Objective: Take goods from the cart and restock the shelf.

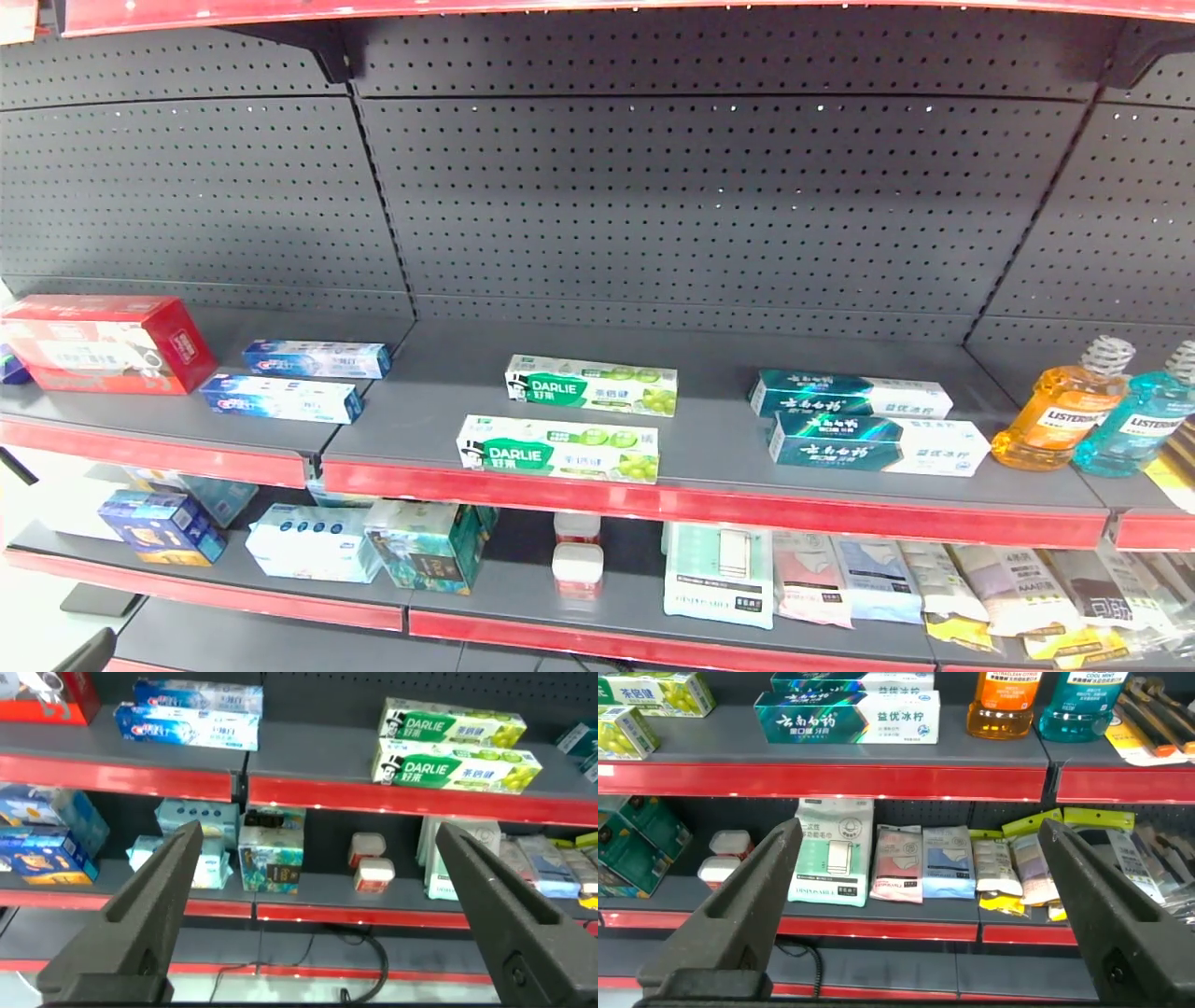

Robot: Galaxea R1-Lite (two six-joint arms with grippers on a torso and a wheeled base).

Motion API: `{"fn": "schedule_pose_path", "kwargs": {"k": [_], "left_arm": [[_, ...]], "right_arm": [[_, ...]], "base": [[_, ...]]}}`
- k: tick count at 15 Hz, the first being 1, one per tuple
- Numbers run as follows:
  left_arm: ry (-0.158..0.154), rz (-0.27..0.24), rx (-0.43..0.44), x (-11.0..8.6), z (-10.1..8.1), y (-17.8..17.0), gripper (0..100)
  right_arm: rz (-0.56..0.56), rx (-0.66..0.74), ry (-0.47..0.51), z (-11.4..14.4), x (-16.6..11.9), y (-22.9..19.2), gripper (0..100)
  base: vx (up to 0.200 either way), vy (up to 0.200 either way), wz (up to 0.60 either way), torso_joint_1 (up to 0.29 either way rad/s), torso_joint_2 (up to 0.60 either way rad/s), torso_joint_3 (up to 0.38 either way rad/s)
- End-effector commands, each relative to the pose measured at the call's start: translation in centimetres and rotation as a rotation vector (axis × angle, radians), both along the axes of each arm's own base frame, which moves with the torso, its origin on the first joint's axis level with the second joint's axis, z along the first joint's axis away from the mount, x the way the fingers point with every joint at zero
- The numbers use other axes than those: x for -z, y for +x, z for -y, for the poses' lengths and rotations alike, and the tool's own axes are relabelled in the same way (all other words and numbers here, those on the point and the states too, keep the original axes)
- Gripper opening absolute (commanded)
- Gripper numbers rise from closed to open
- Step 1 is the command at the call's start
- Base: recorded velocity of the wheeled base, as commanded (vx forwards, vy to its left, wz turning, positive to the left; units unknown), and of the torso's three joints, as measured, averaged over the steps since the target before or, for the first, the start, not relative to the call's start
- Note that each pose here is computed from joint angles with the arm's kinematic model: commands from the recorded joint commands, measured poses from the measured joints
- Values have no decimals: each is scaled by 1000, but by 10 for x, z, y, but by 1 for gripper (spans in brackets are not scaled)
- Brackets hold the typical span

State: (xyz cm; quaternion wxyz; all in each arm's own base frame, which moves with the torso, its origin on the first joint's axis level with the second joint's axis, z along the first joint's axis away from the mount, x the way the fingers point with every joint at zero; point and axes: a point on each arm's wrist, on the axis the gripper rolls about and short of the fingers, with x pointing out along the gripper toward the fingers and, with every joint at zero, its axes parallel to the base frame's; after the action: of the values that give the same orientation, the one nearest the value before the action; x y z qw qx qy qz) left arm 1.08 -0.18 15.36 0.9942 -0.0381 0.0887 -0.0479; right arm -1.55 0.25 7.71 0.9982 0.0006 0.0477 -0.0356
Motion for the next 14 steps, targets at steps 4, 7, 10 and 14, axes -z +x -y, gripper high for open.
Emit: {"fn": "schedule_pose_path", "kwargs": {"k": [4, 7, 10, 14], "left_arm": [[-9, -194, -45, 2, 1, 34, 100], [5, -307, -137, -7, -3, 99, 100], [0, -338, -161, -22, -7, 158, 100], [19, -458, -141, -1, -4, 183, 100]], "right_arm": [[-2, 1, 4, 0, 0, 0, 100], [-2, 1, 4, 0, 0, 0, 100], [-2, 1, 4, 0, 0, 0, 100], [-2, 1, 4, 0, 0, 0, 100]], "base": [[0, 0, 0, 0, 0, 0], [0, 0, 0, 0, 0, 0], [0, 0, 0, 0, 0, 0], [0, 0, 0, 0, 0, 0]]}}
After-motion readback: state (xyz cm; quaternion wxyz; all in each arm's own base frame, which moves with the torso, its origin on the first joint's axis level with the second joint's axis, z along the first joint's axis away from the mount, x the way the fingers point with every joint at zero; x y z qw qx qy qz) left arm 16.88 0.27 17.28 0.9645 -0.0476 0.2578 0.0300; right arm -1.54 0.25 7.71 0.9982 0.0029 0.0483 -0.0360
